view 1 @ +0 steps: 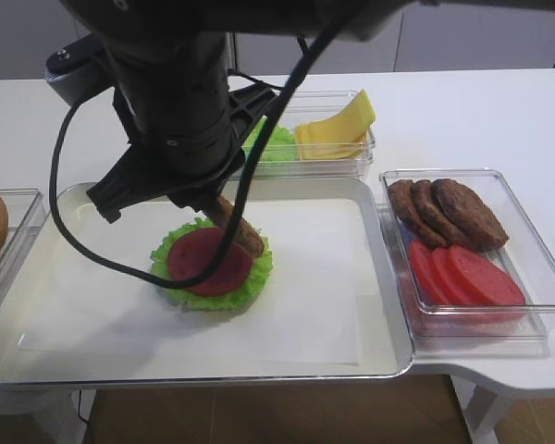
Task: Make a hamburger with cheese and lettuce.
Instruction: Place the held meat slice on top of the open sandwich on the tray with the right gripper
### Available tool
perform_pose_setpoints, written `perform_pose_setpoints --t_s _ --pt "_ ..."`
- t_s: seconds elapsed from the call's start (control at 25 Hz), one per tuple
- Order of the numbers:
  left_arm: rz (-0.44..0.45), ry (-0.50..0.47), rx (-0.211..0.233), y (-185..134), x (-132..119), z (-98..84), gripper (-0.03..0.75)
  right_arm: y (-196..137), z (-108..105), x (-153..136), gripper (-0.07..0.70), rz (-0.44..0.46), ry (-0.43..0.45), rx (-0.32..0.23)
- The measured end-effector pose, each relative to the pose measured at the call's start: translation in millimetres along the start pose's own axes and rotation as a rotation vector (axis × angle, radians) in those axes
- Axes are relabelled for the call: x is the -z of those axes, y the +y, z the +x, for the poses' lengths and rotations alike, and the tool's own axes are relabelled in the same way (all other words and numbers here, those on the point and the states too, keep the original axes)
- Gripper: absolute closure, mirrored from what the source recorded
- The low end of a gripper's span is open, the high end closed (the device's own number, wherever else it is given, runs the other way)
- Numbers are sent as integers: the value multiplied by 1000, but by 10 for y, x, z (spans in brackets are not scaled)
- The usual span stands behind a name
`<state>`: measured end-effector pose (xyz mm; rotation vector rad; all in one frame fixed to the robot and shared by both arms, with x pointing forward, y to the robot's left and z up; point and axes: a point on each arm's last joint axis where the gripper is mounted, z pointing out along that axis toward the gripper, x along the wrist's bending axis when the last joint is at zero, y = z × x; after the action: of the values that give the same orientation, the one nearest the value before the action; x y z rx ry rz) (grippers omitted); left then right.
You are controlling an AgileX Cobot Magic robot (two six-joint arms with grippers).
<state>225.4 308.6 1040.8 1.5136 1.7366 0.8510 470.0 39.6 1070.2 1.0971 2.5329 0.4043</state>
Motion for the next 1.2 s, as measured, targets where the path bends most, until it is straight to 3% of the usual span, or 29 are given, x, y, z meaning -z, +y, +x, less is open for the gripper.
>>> perform_pose_setpoints --t_s 1.2 --pt "0 0 0 0 0 0 354 14 30 -83 523 -2 -13 16"
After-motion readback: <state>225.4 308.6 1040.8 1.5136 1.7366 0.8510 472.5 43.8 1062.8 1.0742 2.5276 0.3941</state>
